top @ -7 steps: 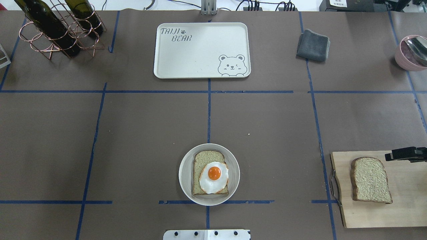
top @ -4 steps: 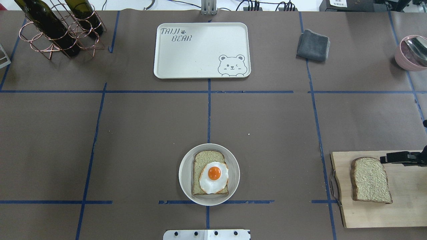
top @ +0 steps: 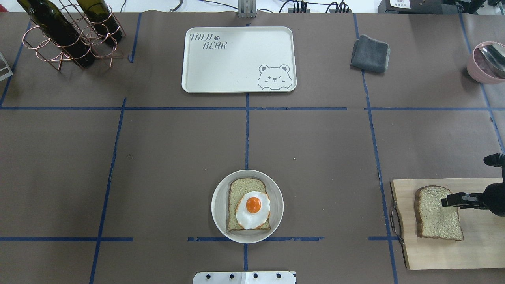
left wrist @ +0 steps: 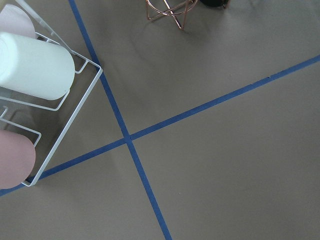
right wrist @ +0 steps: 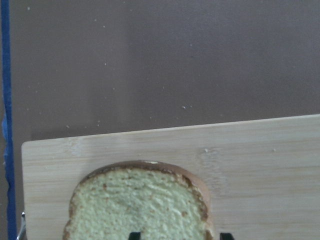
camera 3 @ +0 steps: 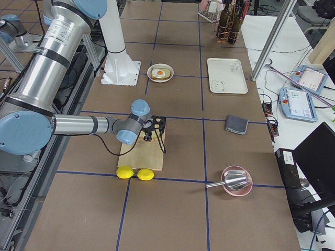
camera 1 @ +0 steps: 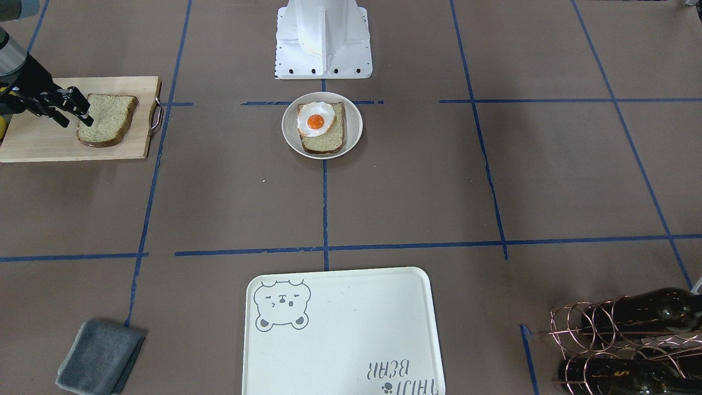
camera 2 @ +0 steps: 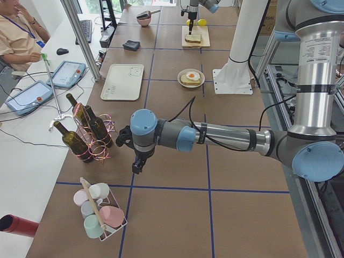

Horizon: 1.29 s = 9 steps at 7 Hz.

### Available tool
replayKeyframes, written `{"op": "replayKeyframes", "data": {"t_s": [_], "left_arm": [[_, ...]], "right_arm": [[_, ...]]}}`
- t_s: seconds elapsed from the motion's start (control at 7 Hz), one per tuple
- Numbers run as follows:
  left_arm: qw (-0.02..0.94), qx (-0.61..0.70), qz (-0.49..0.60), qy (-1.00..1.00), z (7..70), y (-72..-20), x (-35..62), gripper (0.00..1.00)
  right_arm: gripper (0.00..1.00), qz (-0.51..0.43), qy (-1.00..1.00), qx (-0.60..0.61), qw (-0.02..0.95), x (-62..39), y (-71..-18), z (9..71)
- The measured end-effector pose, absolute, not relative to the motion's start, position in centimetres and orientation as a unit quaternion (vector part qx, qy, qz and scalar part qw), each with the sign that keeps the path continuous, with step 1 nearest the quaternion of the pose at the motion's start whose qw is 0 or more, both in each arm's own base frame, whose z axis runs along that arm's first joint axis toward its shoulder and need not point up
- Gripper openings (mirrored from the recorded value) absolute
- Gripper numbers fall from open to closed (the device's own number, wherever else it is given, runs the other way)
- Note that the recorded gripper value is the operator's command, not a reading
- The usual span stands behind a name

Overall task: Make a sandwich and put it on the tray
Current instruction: 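Move the right gripper down to the bread slice on the cutting board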

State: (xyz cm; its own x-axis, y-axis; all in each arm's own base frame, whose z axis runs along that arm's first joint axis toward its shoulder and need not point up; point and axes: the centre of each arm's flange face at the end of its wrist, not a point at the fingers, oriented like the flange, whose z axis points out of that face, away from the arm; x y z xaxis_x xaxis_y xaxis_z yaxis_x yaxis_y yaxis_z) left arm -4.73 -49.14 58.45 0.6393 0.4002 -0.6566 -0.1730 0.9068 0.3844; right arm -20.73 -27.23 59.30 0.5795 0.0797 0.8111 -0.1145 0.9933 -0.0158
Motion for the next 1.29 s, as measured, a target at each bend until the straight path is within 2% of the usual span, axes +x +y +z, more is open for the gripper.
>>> {"op": "replayKeyframes", "data": {"t_s": [0.43, 0.57, 0.71, 1.29], "left_arm": [[0.893, 0.146, 0.161, 0.393, 58.3, -49.2, -4.7, 1.00], [0.893, 0.147, 0.161, 0.393, 58.2, -49.2, -4.7, 1.00], [0.893, 0.147, 0.161, 0.393, 58.2, -49.2, -4.7, 1.00], [0.894, 0.145, 0.161, 0.393, 58.5, -49.2, -4.7, 1.00]], "right_arm": [[0.42, 0.047, -0.471, 0.027, 0.880, -19.8, -26.2, 61.8], [0.31, 0.047, -0.473, 0.027, 0.879, -19.7, -26.1, 62.2], [0.00, 0.048, -0.475, 0.026, 0.878, -19.7, -26.1, 62.2], [0.00, 0.047, -0.487, 0.027, 0.872, -20.0, -26.2, 61.4]]}}
